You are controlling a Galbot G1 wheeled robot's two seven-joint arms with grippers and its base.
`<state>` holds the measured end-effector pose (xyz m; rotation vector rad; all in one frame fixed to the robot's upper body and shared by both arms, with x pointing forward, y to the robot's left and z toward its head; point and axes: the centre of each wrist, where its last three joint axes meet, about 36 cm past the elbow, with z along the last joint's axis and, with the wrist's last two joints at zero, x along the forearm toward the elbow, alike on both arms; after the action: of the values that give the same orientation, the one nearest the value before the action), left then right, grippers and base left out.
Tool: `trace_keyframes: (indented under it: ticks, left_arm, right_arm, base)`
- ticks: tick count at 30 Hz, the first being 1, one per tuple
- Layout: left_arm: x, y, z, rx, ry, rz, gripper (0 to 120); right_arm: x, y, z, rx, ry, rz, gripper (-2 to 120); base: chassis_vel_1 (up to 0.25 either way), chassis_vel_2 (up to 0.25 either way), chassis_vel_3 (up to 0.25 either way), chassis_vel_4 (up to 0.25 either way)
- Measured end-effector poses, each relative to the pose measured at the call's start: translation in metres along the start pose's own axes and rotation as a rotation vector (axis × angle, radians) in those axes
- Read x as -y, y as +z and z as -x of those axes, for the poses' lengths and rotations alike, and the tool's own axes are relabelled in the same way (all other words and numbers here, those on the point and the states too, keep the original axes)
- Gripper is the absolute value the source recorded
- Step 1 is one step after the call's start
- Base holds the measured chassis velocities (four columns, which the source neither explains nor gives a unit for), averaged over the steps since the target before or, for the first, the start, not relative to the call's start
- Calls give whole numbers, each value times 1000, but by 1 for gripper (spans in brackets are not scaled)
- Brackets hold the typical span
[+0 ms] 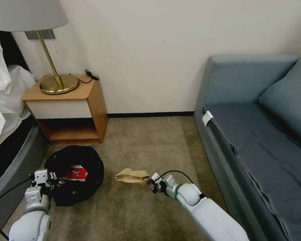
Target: Pick up the trash bin, then pick up the garbage on the floor and place it into the trash bin.
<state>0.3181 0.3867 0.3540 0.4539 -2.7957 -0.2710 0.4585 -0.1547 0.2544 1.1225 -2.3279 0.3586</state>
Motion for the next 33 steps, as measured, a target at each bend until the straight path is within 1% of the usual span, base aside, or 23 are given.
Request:
trace_keyframes:
  ticks: [3, 6, 8, 10, 11, 14, 15, 16, 17, 19, 20, 23, 24, 27, 28, 31, 33]
  left_arm:
    - [3, 0, 0, 0, 3, 0, 4]
    - [7, -3, -1, 1, 9, 1, 4]
    - [8, -5, -1, 1, 12, 0, 4]
    - [12, -9, 0, 5, 18, -3, 4]
    - [12, -9, 0, 5, 18, -3, 4]
    - [17, -14, 1, 10, 26, -5, 4]
    - [19, -17, 1, 14, 30, -6, 4]
    - [19, -17, 1, 14, 30, -6, 4]
    - [21, -20, 1, 18, 33, -6, 4]
    - [22, -23, 1, 22, 35, -6, 4]
    - [22, -23, 1, 22, 35, -6, 4]
    - [22, -27, 2, 26, 34, -6, 4]
    - [22, -27, 2, 26, 34, -6, 4]
    - [22, -30, 3, 30, 32, -8, 4]
    - [23, -31, 3, 30, 34, -8, 4]
    - [24, -31, 3, 30, 35, -8, 4]
    - [28, -33, 4, 30, 36, -8, 4]
  right_arm:
    - [3, -8, -4, 25, 7, -3, 0]
    - [13, -31, -14, 64, 13, -14, 0]
    - [15, -39, -15, 65, 13, -21, 0]
    - [24, -61, -16, 69, 12, -52, 0]
    - [24, -61, -16, 69, 12, -52, 0]
    - [34, -86, -15, 75, 9, -89, 0]
    - [38, -98, -14, 76, 6, -113, 0]
    - [38, -98, -14, 76, 6, -113, 0]
    - [39, -109, -12, 75, -1, -132, 0]
    - [37, -125, -7, 75, -20, -157, 0]
    - [37, -125, -7, 75, -20, -157, 0]
    - [26, -144, 3, 79, -59, -186, 0]
    - [26, -144, 3, 79, -59, -186, 0]
    - [15, -155, 11, 79, -92, -204, 0]
    - [8, -163, 16, 78, -115, -223, 0]
    - [4, -167, 19, 77, -129, -234, 0]
    - [-6, -179, 24, 76, -162, -262, 0]
  base:
    - [0, 0, 0, 0]
    - [0, 0, 0, 0]
    - [0, 0, 0, 0]
    - [0, 0, 0, 0]
    - [0, 0, 0, 0]
    - [0, 0, 0, 0]
    - [0, 0, 0, 0]
    - [0, 0, 0, 0]
    - [0, 0, 0, 0]
    - [0, 0, 0, 0]
    - [0, 0, 0, 0]
    - [0, 0, 0, 0]
    - [0, 0, 0, 0]
    - [0, 0, 0, 0]
    - [0, 0, 0, 0]
    - [0, 0, 0, 0]
    - [0, 0, 0, 0]
